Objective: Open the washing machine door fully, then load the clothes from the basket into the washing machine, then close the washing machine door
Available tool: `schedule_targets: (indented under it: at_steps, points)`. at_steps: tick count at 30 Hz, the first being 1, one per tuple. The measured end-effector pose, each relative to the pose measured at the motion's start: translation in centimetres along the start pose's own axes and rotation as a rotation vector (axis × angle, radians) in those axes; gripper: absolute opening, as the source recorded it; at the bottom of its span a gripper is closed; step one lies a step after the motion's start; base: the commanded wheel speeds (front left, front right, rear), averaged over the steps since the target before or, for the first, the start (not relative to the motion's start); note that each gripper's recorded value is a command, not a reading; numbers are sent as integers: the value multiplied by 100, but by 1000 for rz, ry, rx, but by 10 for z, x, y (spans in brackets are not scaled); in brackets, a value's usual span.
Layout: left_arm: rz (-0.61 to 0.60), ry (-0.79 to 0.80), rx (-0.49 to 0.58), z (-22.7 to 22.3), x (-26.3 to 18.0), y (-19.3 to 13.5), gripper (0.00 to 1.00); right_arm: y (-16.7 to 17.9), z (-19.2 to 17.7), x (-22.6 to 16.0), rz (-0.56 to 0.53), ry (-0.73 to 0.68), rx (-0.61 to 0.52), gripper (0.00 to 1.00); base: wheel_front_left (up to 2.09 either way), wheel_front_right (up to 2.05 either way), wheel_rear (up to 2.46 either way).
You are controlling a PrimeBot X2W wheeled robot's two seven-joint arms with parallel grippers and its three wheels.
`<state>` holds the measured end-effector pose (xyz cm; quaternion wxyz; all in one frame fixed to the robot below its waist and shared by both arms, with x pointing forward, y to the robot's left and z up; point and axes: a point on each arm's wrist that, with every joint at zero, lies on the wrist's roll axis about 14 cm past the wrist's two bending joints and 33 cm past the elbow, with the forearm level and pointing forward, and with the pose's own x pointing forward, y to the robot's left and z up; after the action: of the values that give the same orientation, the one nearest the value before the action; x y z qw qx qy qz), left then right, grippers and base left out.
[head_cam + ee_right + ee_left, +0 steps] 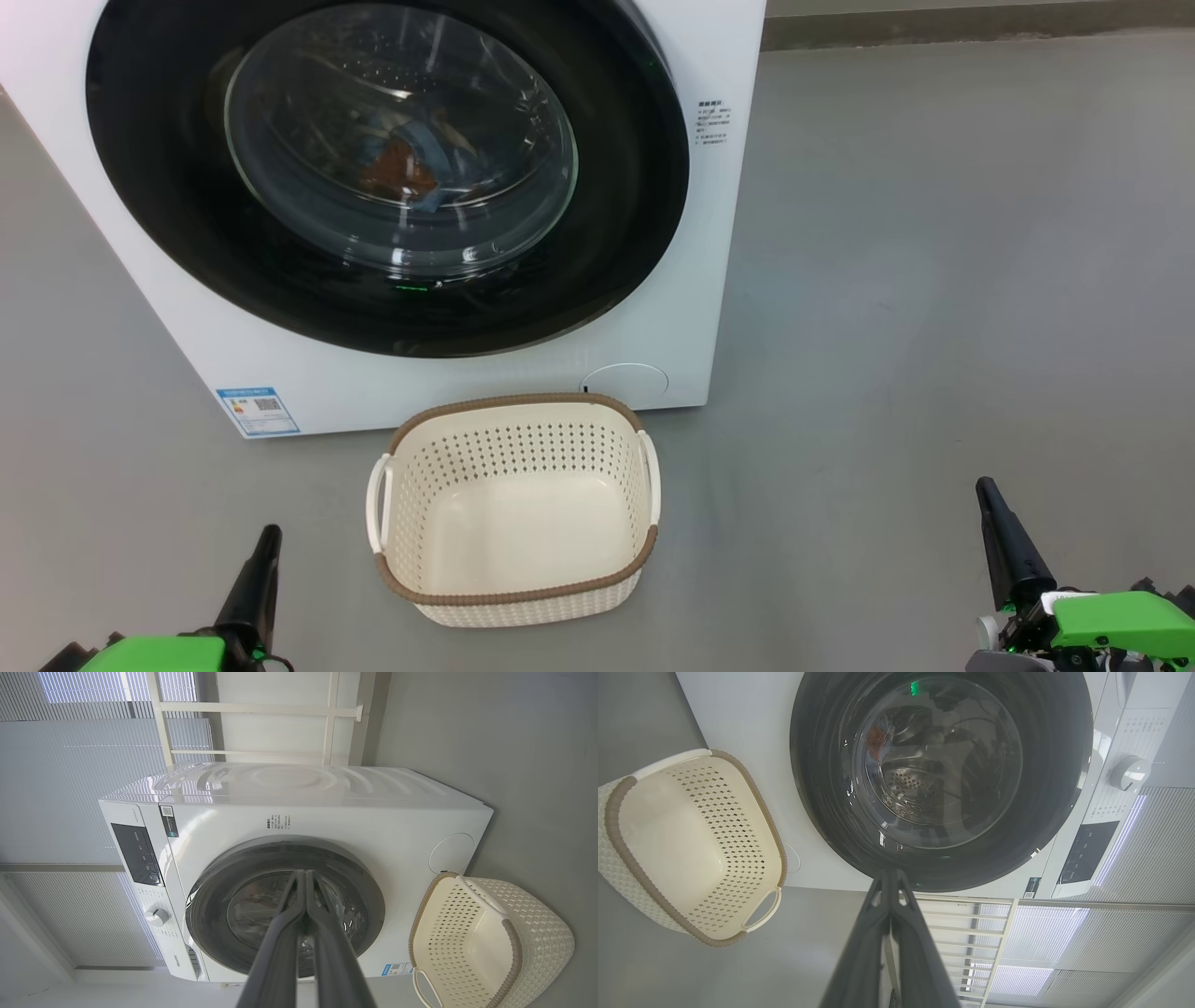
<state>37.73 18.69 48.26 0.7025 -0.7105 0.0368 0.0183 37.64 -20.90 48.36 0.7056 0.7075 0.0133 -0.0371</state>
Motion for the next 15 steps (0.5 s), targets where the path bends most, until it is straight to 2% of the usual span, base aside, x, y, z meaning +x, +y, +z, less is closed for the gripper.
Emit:
schedule_targets:
  at_steps: [15]
  points:
    - [0, 0, 0, 0, 0, 0, 0, 0, 0, 0, 0, 0, 0, 0, 0, 0, 0]
